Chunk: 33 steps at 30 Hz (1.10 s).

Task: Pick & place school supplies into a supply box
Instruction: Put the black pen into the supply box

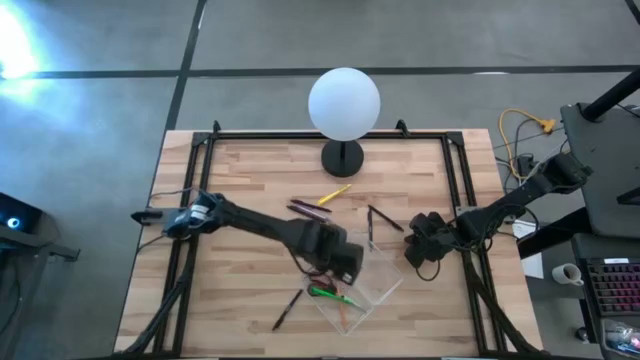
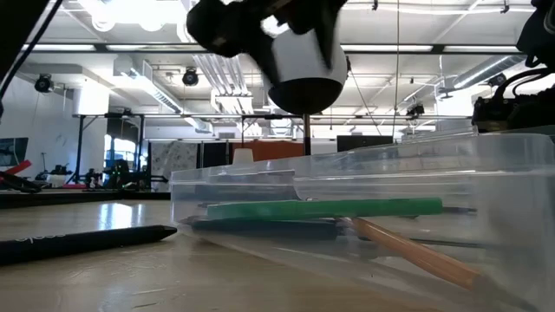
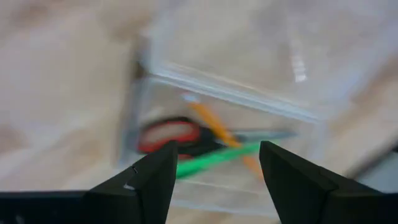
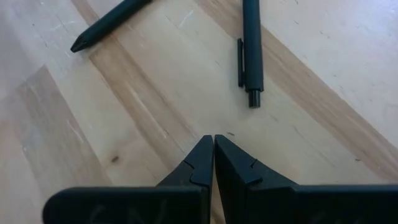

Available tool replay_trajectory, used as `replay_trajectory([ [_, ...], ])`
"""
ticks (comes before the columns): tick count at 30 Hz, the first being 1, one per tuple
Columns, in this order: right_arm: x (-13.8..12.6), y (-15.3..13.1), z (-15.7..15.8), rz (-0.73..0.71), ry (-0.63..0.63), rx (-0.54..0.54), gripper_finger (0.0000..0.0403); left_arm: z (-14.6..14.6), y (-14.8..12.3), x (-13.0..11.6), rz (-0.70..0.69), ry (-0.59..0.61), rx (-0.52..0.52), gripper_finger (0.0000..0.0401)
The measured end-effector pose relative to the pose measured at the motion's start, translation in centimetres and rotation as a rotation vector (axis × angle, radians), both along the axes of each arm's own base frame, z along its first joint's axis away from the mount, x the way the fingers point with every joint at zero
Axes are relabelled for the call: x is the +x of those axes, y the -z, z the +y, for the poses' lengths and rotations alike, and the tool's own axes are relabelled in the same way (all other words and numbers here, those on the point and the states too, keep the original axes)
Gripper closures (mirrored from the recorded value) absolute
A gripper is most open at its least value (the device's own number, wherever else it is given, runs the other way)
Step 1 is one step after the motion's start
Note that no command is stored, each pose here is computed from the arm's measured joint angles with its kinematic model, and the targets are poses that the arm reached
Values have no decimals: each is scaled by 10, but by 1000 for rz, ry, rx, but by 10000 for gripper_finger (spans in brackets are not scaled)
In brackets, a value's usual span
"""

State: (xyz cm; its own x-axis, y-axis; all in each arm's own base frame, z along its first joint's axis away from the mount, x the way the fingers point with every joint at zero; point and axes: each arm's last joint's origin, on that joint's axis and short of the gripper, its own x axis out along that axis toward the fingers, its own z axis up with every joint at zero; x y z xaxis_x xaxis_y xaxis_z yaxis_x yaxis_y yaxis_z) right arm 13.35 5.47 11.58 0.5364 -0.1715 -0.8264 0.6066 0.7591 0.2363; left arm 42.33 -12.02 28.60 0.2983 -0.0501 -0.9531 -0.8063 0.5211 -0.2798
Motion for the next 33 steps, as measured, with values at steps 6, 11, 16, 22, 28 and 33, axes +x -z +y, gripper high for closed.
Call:
replay_trajectory([
  [6, 0, 0, 1, 11, -11, 22, 394, 22, -7, -17, 144, 120, 66, 189],
  [11, 0, 0, 1, 13, -10, 30, 394, 45, 1, -27, 266, 289, 123, 189],
  [16, 0, 0, 1, 15, -11, 34, 394, 43, 12, -29, 276, 713, 185, 189],
  [22, 0, 1, 1, 16, -11, 38, 394, 44, 42, -39, 363, 851, 180, 189],
  [28, 0, 1, 1, 18, -11, 40, 394, 49, 42, -57, 242, 836, 207, 189],
  [33, 0, 0, 1, 18, -12, 41, 394, 55, 47, -89, 135, 801, 233, 189],
])
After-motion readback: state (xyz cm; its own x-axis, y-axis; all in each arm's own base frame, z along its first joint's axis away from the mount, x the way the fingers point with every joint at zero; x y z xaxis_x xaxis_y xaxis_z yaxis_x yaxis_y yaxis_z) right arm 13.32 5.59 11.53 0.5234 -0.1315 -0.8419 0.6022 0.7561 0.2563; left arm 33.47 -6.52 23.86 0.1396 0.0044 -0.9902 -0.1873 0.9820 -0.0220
